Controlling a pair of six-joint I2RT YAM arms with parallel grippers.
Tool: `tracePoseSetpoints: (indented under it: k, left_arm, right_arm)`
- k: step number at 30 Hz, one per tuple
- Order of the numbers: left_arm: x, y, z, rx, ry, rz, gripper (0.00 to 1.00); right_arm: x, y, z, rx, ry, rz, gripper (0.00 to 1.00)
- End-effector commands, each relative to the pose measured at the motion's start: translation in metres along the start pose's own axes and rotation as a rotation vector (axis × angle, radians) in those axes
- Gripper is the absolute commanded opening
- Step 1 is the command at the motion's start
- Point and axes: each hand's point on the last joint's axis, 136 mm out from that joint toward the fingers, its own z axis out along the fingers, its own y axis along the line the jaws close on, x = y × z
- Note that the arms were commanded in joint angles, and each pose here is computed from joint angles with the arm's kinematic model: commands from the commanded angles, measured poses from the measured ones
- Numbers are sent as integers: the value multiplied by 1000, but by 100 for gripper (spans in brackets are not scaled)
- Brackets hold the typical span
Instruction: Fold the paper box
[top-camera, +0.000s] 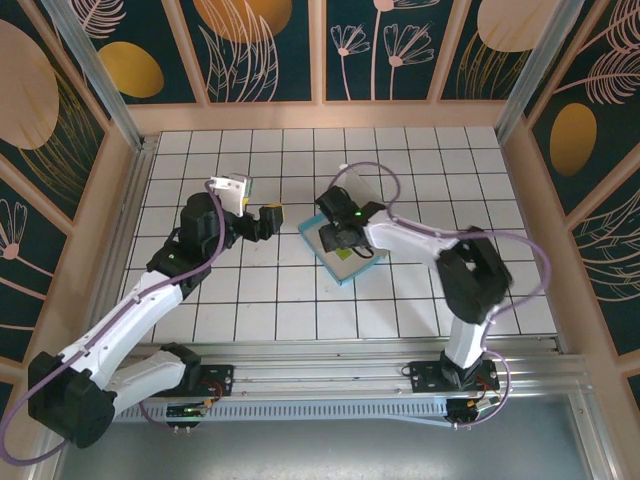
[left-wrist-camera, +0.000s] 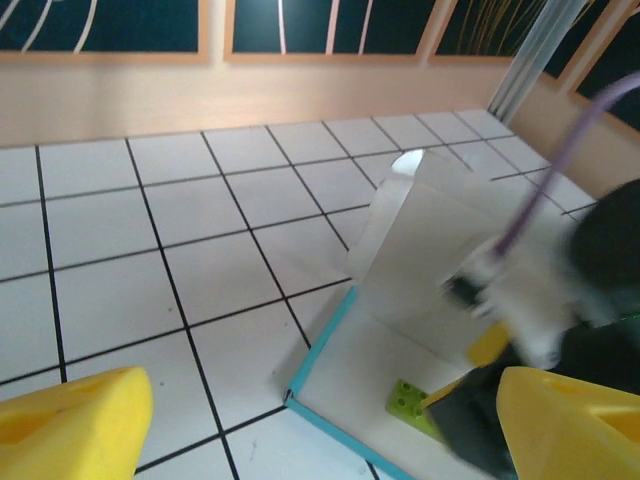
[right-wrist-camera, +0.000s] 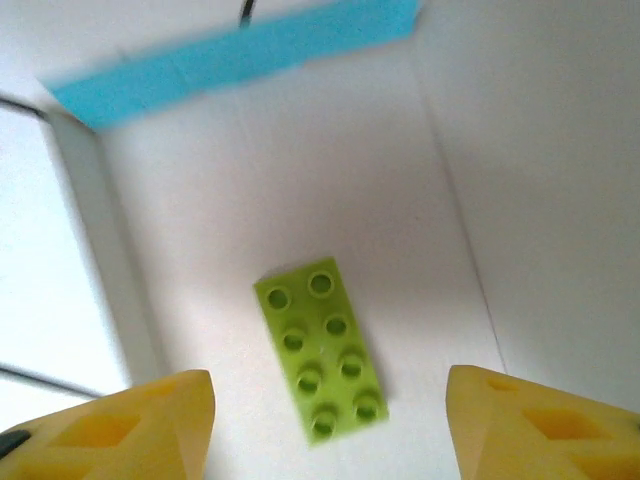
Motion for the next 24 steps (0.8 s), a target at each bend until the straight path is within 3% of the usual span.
tracePoseSetpoints:
  k: [1,5,9,13,16,18,24]
  left_arm:
    - [-11,3,0,-26,-16,-27,89]
    - [-15,3,2,-23,-45,-26,89]
    - [-14,-7,5,29,-15,7,88]
    - [-2,-42,4,233,51,56,88]
    - [11,-79,-4,470,120,78,89]
    - [19,-89,-9,544,153,78,91]
    - [34,-88,-7,544,225,77,97]
  right_arm:
    - [6,-11,-61,-59,-65,416,62]
    - [45,-23,-86,-125,-63,763,62]
    - [77,-25,-72,-120,29,970,62]
    - [79,-9,-45,-166,71,1034,62]
    - [82,-7,-25,-131,92,1047,62]
    - [81,-8,-14,-108,86,1038,62]
    - [100,-22,13,13,92,1029,56]
